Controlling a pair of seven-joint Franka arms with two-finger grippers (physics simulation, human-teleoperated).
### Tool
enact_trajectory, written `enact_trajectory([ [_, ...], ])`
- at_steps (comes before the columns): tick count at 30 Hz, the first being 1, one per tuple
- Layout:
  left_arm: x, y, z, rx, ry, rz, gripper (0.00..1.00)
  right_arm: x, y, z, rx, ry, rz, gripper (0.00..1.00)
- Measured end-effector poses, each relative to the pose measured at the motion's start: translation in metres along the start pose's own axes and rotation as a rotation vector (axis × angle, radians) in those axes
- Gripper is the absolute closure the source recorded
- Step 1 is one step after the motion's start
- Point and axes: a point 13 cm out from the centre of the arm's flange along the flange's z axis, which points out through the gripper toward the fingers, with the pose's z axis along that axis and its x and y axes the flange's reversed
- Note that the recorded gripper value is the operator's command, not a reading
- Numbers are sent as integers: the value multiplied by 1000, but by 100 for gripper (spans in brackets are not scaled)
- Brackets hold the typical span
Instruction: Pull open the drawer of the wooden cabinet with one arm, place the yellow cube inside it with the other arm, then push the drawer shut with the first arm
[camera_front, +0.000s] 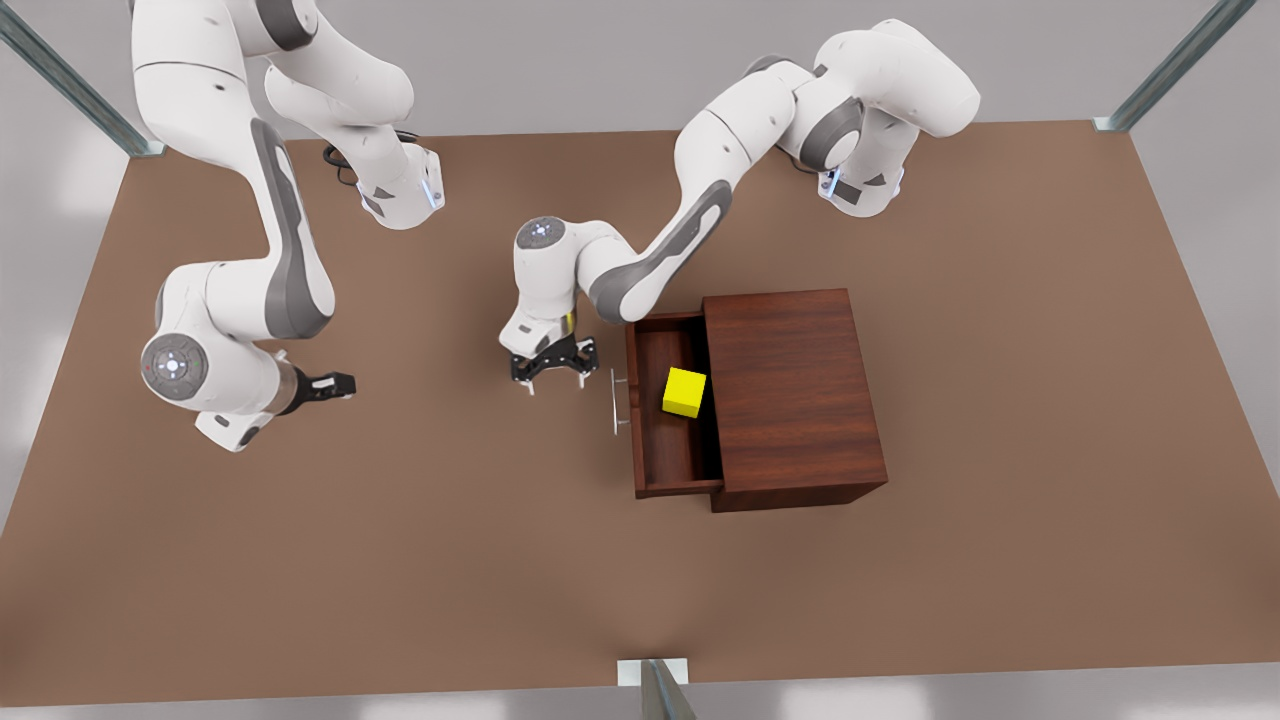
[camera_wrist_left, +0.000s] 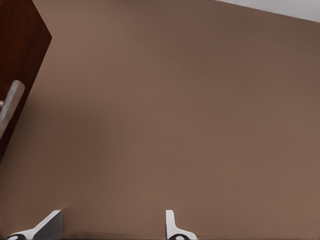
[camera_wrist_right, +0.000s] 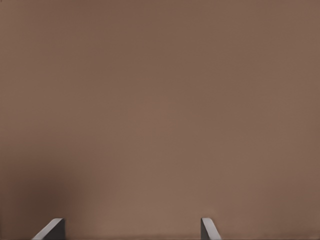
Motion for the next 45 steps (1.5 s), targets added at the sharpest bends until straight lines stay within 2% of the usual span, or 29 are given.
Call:
enact_trajectory([
  [9,-36,46,8,-113,33,-65,0,-1,-1,2,-2,2,72,0],
  [21,-77,121,8,-223,90,-35,0,-5,1,3,-2,-3,126,0],
  [38,-119,167,1,-235,111,57,0,-15,-2,-24,2,-49,164,0],
  [40,-174,150,-86,-128,67,-21,0,-15,-3,-24,2,-49,166,0],
  [42,-245,191,-171,-72,55,-134,0,-15,-3,-24,1,-49,168,0],
  [44,-331,332,-207,-90,126,-309,0,-15,-4,-24,1,-49,170,0],
  [45,-338,407,-209,-115,197,-367,0,-15,-4,-26,2,-51,172,0],
])
